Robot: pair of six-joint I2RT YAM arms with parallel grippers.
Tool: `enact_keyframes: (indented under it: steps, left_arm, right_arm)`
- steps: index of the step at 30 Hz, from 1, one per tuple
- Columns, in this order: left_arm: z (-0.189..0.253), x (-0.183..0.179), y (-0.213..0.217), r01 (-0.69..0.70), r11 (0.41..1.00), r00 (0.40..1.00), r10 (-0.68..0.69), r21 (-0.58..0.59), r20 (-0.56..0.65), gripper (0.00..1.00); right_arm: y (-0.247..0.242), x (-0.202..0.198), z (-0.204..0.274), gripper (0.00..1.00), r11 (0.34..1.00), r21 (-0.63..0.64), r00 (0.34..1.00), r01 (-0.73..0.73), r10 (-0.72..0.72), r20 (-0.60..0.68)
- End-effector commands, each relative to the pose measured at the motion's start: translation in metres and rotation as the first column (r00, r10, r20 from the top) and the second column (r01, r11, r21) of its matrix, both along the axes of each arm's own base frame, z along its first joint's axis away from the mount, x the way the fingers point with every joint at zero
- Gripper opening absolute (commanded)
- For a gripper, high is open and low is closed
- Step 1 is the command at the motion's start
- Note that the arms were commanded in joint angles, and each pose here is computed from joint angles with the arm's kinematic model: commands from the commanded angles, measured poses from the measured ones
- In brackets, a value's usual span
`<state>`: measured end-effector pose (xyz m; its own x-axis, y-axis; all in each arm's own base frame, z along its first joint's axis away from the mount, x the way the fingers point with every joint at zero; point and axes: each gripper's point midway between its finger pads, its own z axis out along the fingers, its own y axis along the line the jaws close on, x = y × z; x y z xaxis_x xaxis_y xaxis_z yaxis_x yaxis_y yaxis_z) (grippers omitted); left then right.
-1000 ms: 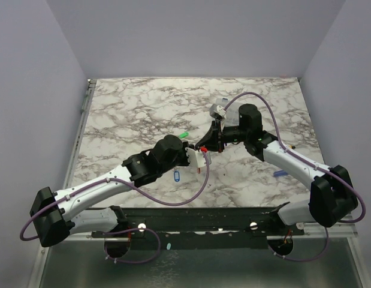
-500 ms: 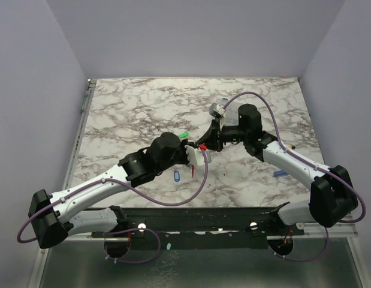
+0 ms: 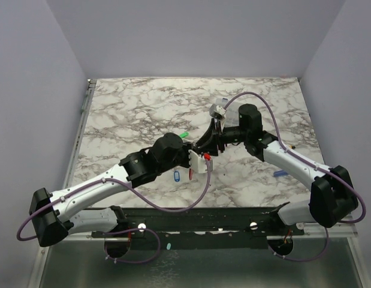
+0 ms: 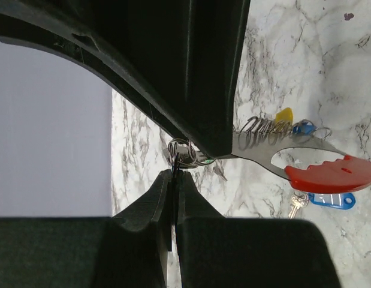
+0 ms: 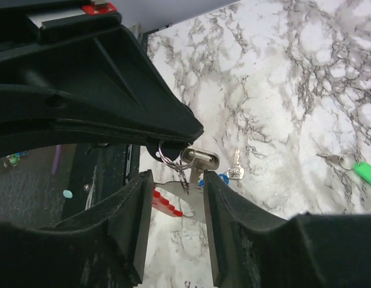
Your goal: Remove the keys from the keyring
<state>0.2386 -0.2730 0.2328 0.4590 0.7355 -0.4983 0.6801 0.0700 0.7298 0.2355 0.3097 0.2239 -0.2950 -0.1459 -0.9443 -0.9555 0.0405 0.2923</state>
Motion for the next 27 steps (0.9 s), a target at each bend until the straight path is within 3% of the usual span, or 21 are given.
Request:
enact_keyframes:
  steps: [1,16,27]
  left_arm:
    - [0.030,-0.006,-0.004,0.082,0.996,0.992,-0.078,-0.033,0.095,0.00]
    - [0.050,-0.036,0.001,0.326,0.945,0.880,-0.313,0.026,0.358,0.00]
    - [0.060,-0.052,-0.002,0.427,0.904,0.786,-0.385,0.026,0.484,0.00]
  right_arm:
    - [-0.005,-0.014,0.020,0.48,0.995,0.014,0.992,-0.100,0.098,0.080]
    - [-0.017,-0.035,0.032,0.46,0.970,-0.017,0.946,-0.242,0.240,0.219]
    - [-0.011,-0.033,0.014,0.10,0.968,0.032,0.951,-0.247,0.236,0.199]
